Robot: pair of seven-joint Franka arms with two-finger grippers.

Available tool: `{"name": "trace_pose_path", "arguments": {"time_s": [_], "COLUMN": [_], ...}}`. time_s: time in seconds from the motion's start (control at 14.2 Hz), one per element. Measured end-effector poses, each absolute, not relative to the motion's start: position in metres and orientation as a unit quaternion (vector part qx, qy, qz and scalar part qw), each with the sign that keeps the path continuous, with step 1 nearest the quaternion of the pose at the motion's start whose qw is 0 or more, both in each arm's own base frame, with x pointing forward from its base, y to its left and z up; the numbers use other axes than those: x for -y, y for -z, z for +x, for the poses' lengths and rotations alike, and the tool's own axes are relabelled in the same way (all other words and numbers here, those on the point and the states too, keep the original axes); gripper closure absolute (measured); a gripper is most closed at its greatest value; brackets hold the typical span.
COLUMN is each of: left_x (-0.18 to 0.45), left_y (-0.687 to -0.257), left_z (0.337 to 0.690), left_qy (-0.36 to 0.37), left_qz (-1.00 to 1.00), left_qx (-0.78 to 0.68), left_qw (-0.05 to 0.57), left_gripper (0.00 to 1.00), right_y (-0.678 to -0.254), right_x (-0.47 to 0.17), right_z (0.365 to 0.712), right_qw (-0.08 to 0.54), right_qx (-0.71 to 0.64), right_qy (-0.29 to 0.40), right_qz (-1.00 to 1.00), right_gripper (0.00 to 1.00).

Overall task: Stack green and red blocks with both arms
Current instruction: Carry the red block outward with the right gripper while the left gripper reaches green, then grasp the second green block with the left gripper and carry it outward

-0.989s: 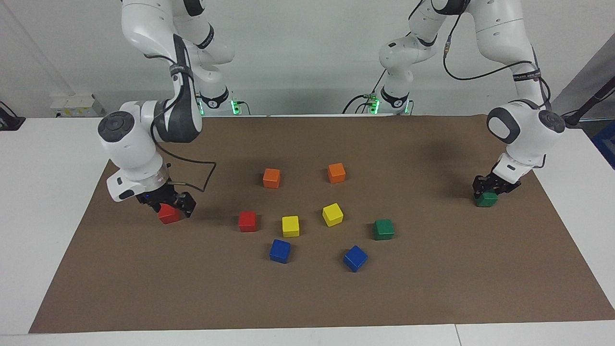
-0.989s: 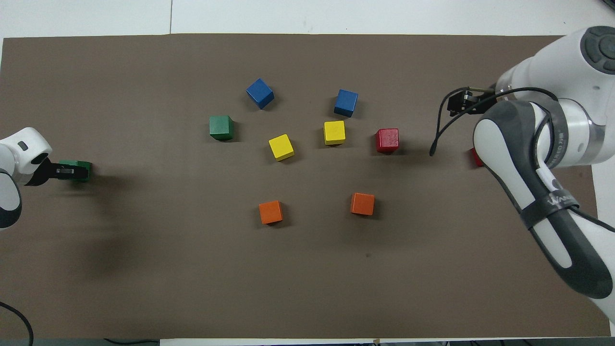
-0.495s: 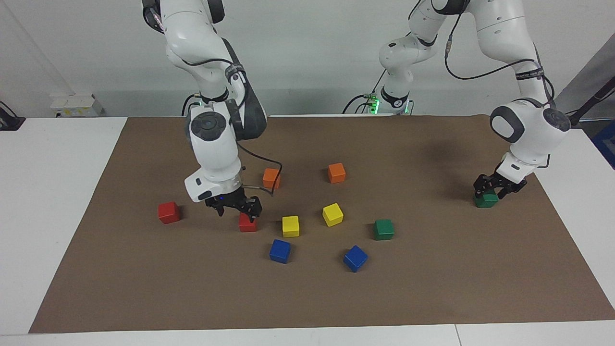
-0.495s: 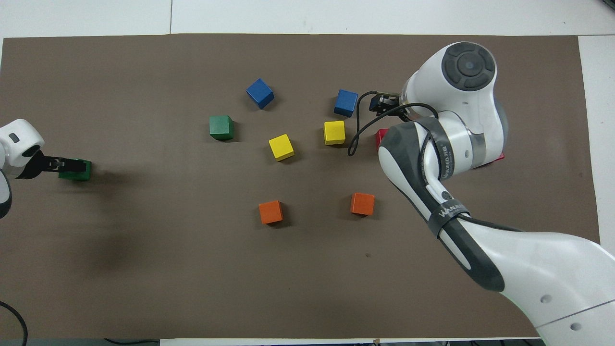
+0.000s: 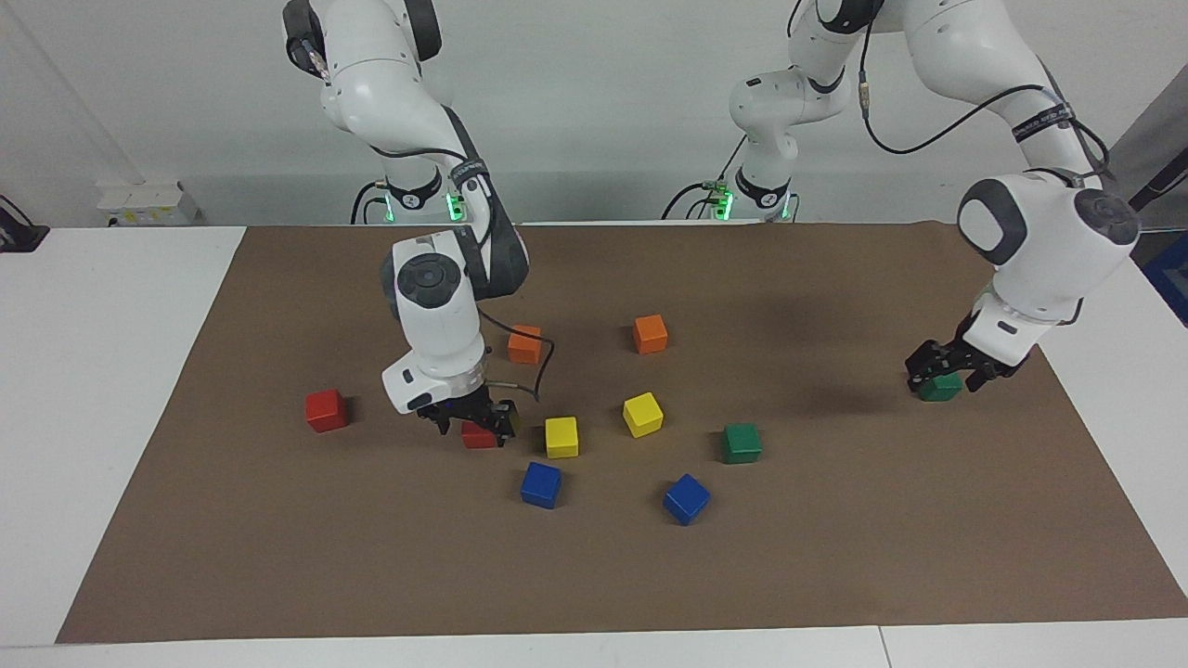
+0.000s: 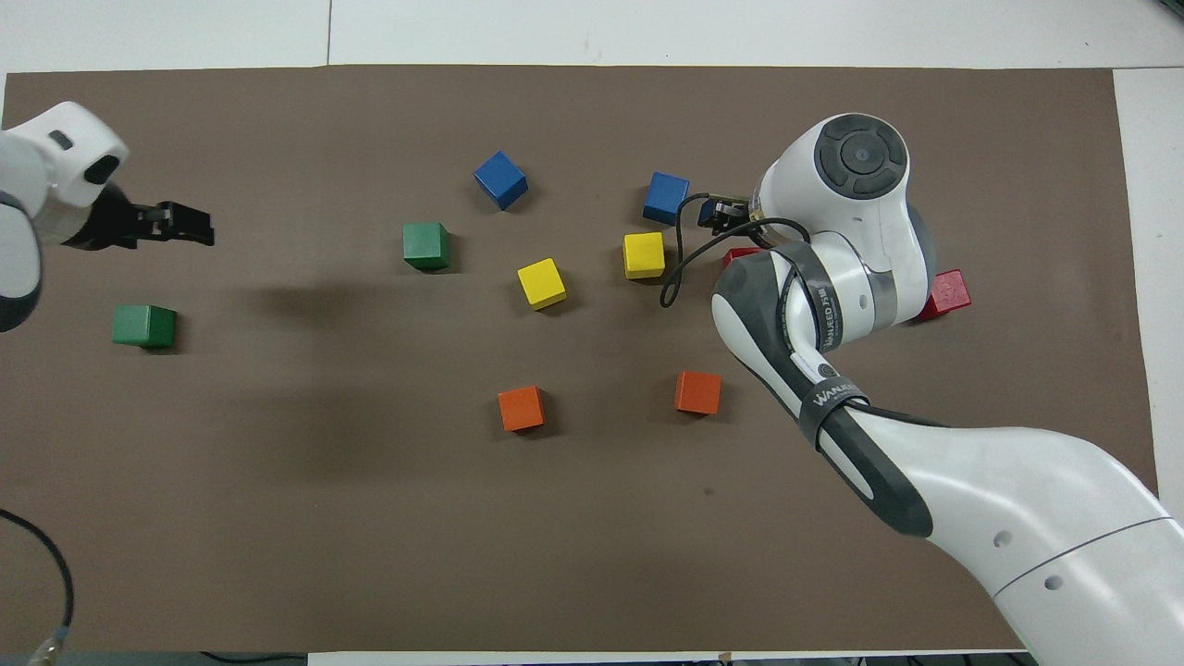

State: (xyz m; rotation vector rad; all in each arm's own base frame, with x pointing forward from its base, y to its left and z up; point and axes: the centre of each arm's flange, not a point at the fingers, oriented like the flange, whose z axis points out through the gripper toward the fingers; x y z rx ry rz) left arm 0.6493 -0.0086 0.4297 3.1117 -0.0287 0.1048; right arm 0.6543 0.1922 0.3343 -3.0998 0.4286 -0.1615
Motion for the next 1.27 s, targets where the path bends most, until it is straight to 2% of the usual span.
{"name": "trace_pose_path", "arguments": {"time_s": [0.21,0.42,0.49,0.71,0.78,0.99,1.27], "left_x": [0.107,0.167,0.177,0.187,0.189,0.202,0.22], "left_y": [-0.419,-0.395,-0.386,-0.362,-0.358,-0.357,-0.339], "left_z": [0.655,0.663,0.667,0.676,0.677,0.676,0.669], "left_qy": [-0.029,-0.021,-0.022,-0.032,-0.033,-0.04,-0.038], "left_qz": [0.999,0.999,0.999,0.999,0.998,0.998,0.997], "left_qx": [0.01,0.024,0.029,0.034,0.036,0.044,0.056], "left_qw": [0.018,0.022,0.023,0.027,0.028,0.031,0.032], "left_gripper": [0.0,0.0,0.0,0.0,0.0,0.0,0.0], "right_y": [-0.311,-0.3,-0.299,-0.302,-0.306,-0.35,-0.43], "right_x": [-0.196,-0.197,-0.197,-0.188,-0.178,-0.115,-0.009], "right_z": [0.643,0.636,0.636,0.637,0.64,0.657,0.66], "right_qw": [0.006,0.004,0.003,-0.001,-0.007,-0.022,-0.022], "right_qx": [-0.131,-0.122,-0.113,-0.1,-0.093,-0.058,-0.02], "right_qy": [0.053,0.049,0.048,0.045,0.036,0.006,0.023], "right_qz": [-0.99,-0.991,-0.992,-0.994,-0.995,-0.998,-0.999], "right_gripper": [0.0,0.0,0.07,0.42,0.44,0.44,0.44]}}
